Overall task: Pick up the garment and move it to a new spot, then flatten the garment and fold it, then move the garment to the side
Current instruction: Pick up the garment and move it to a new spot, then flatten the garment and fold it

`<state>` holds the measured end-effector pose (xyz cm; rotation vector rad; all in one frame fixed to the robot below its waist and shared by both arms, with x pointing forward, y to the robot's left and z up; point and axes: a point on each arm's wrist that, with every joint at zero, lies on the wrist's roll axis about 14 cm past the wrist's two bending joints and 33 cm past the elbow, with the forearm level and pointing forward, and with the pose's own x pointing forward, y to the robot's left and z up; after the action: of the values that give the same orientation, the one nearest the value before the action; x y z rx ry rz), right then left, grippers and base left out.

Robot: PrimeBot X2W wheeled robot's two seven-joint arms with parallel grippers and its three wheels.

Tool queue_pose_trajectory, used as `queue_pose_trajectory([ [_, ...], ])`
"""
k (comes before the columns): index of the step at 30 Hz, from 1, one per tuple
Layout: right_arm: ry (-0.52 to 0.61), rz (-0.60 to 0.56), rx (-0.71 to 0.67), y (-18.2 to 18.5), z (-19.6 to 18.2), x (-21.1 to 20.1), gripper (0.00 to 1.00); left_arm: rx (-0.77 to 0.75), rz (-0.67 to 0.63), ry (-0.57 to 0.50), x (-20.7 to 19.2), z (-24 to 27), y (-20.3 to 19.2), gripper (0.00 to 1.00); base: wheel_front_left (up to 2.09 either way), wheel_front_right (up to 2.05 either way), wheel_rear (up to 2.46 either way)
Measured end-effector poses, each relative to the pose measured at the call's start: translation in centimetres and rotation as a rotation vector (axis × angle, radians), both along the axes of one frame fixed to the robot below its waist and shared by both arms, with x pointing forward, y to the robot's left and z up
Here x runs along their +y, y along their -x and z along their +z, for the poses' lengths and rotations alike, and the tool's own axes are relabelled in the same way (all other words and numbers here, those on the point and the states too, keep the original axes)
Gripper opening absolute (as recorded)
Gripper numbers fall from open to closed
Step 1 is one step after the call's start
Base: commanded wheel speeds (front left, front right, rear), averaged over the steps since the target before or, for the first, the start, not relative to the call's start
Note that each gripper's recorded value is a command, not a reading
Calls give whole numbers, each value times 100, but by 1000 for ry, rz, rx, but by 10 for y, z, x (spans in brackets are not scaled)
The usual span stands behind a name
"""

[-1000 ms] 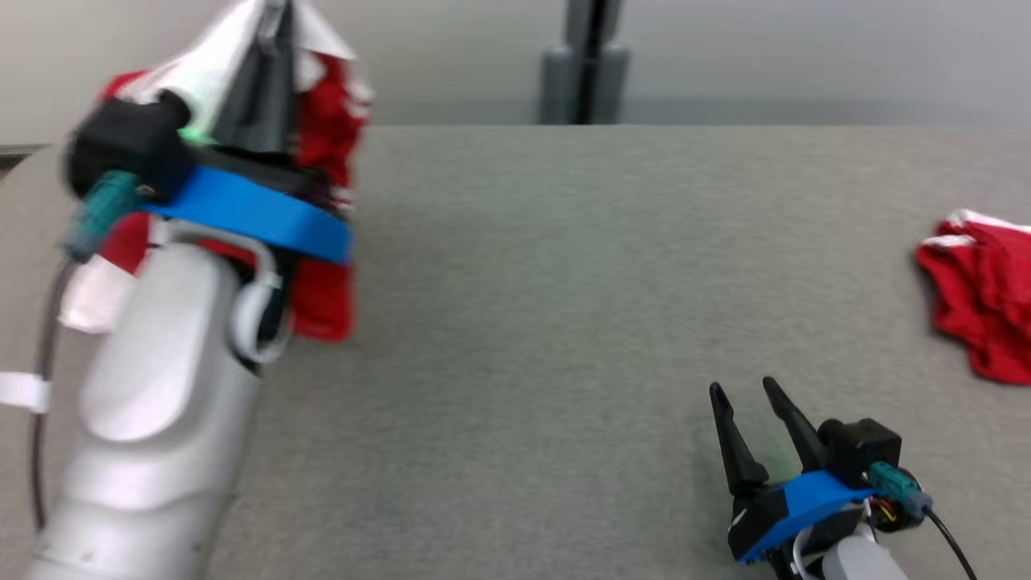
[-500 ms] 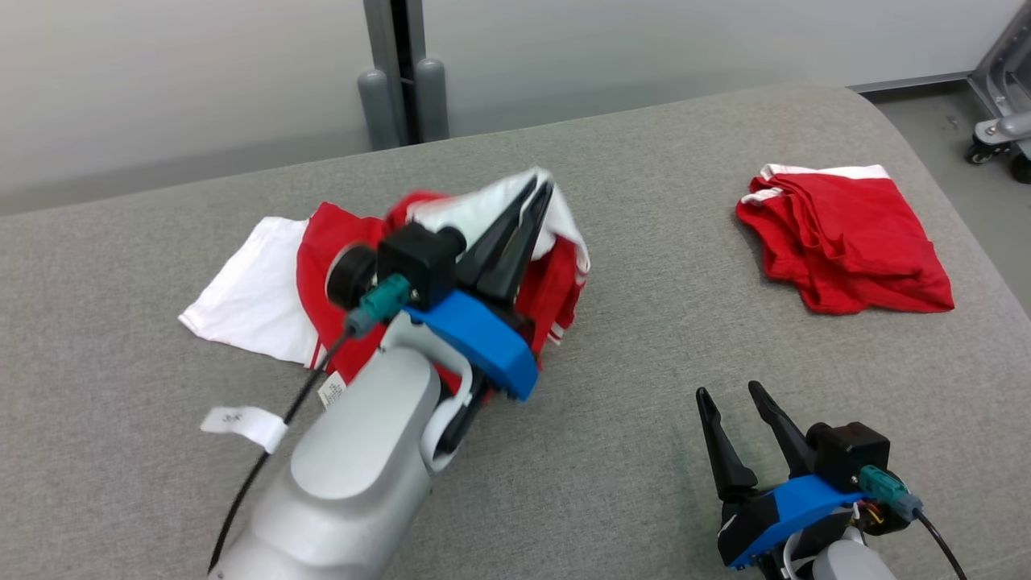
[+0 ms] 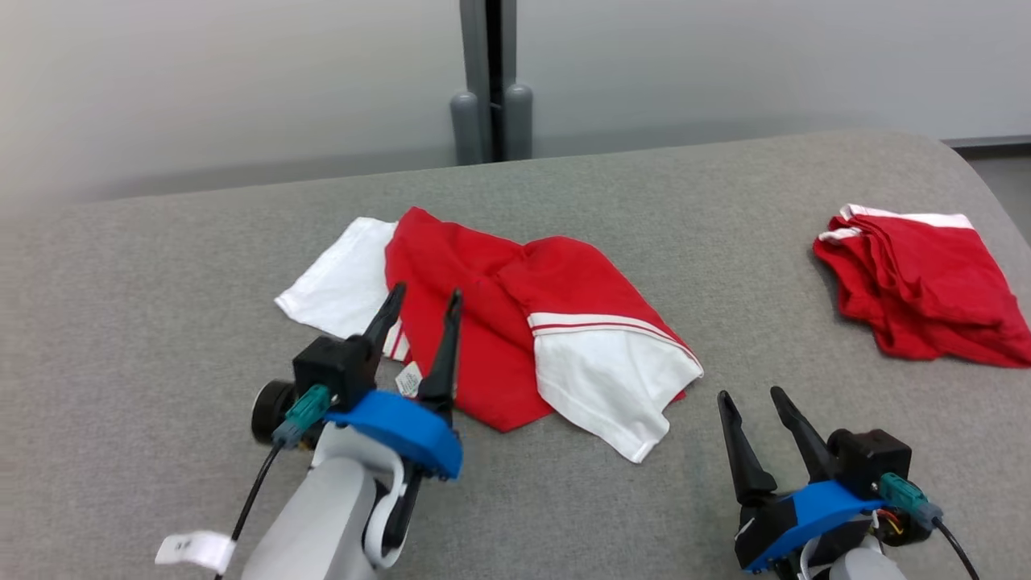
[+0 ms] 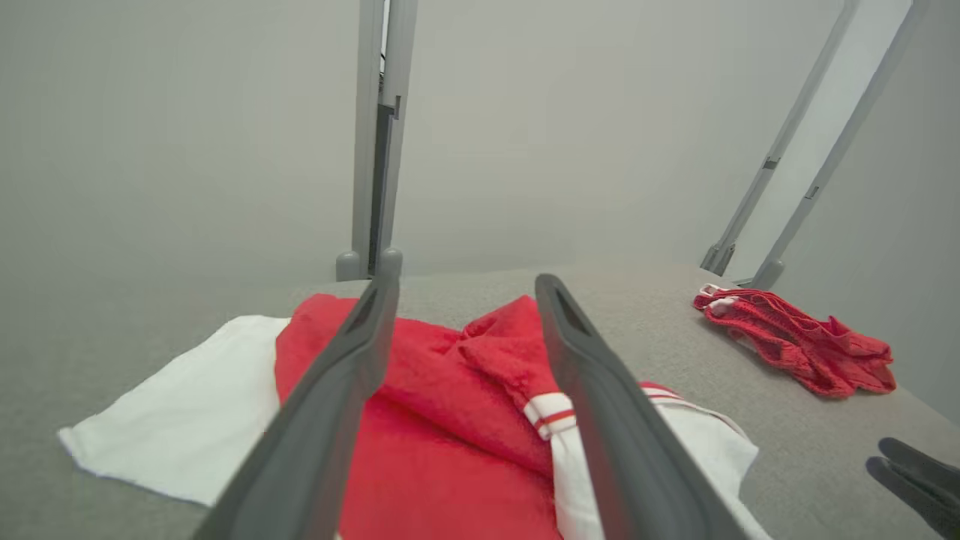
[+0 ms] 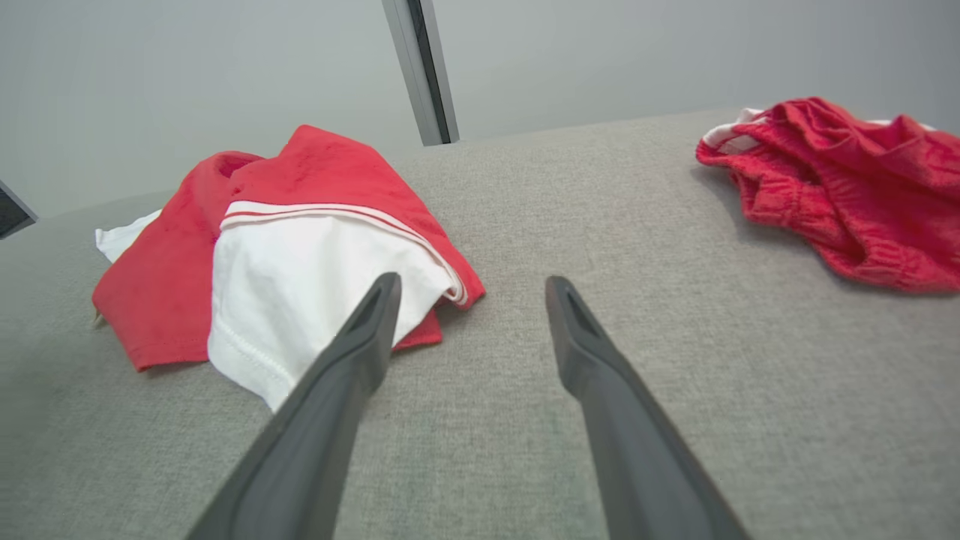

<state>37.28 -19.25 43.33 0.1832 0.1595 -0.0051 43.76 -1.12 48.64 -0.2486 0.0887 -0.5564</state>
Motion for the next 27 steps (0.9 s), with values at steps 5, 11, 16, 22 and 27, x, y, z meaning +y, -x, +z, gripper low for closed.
queue_pose_trajectory([
  [5,-10,30,-12,1,3,11,100,21,167,-31,59,-13,18,100,0,0,0],
  [11,-8,64,-13,11,3,23,100,48,307,-83,110,-32,56,100,0,0,0],
  [16,-6,76,-6,17,0,27,100,61,388,-142,139,-44,85,100,0,0,0],
  [22,-11,84,11,24,-5,30,100,103,427,-202,157,-62,111,100,0,0,0],
  [27,-13,100,18,24,-7,35,100,104,424,-210,159,-63,113,100,0,0,0],
])
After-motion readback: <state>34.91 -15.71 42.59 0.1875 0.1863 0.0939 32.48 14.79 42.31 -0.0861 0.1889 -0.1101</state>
